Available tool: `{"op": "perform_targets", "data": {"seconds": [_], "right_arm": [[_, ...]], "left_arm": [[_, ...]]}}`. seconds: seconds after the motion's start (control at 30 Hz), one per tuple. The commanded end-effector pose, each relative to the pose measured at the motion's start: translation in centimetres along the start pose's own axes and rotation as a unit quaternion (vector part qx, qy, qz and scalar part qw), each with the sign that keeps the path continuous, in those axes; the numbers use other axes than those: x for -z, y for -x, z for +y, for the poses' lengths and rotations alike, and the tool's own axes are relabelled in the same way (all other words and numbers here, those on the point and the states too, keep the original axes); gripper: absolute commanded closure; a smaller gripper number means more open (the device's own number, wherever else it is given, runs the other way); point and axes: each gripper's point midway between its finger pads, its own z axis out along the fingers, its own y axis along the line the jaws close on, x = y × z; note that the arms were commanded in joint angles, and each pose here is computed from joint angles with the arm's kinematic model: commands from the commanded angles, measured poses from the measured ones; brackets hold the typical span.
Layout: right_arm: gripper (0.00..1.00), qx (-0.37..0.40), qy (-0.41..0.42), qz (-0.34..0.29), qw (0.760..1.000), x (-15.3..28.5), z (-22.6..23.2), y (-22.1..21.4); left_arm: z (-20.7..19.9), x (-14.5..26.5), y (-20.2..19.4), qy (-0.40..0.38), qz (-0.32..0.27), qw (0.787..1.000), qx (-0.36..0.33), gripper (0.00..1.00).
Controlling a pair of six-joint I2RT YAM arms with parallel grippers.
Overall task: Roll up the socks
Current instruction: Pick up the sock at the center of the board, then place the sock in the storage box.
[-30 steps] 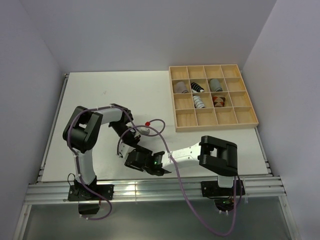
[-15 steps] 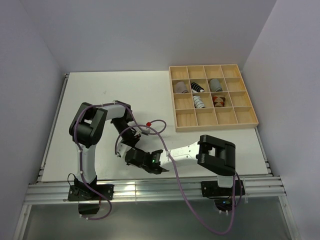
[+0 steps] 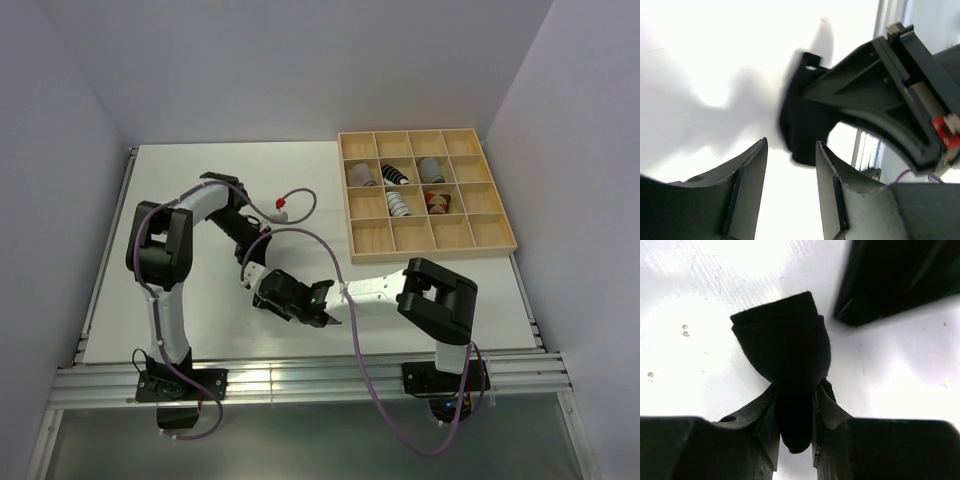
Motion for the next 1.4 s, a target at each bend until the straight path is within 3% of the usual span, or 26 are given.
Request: {"op": "perform_targets", "data": {"seconds": [0.0,0.2,0.43,0.8,0.97,1.07,1.2,1.37], "right_arm": [[1.0,-0.027,0.034,0.035,0.998,0.5,0.1,-1.8],[1.0,-0.095,0.057,0.032,0.993,0.7,-1.3,-0.6],[1.0,-0.174,0.052,0.012,0.983,1.7,-4.7,0.9],[1.0,-0.262,0.055,-0.053,0.962,5.0,-10.3,5.2],[1.0,-0.313,0.003,-0.076,0.947,7.4,-15.3,5.6],[1.0,-0.342,-0.073,-0.075,0.934,9.2,-19.9,4.2],[1.0,-0.388,-0.166,-0.076,0.903,11.3,-26.0,2.1],[1.0,-0.383,-0.333,-0.018,0.861,12.2,-31.6,-1.3]], "left_arm": [[0.3,3.1,2.0,0.022,-0.046,0.998,0.034,0.51],[3.3,8.7,3.9,0.071,-0.122,0.985,0.1,0.52],[4.3,14.9,4.0,0.109,-0.21,0.962,0.133,0.52],[1.9,15.0,3.2,0.116,-0.219,0.962,0.117,0.52],[1.3,14.9,3.3,0.109,-0.224,0.962,0.115,0.52],[0.9,15.2,3.7,0.111,-0.23,0.961,0.109,0.51],[0.3,15.8,4.5,0.112,-0.242,0.959,0.096,0.51],[-0.4,16.3,5.1,0.113,-0.253,0.957,0.085,0.51]]}}
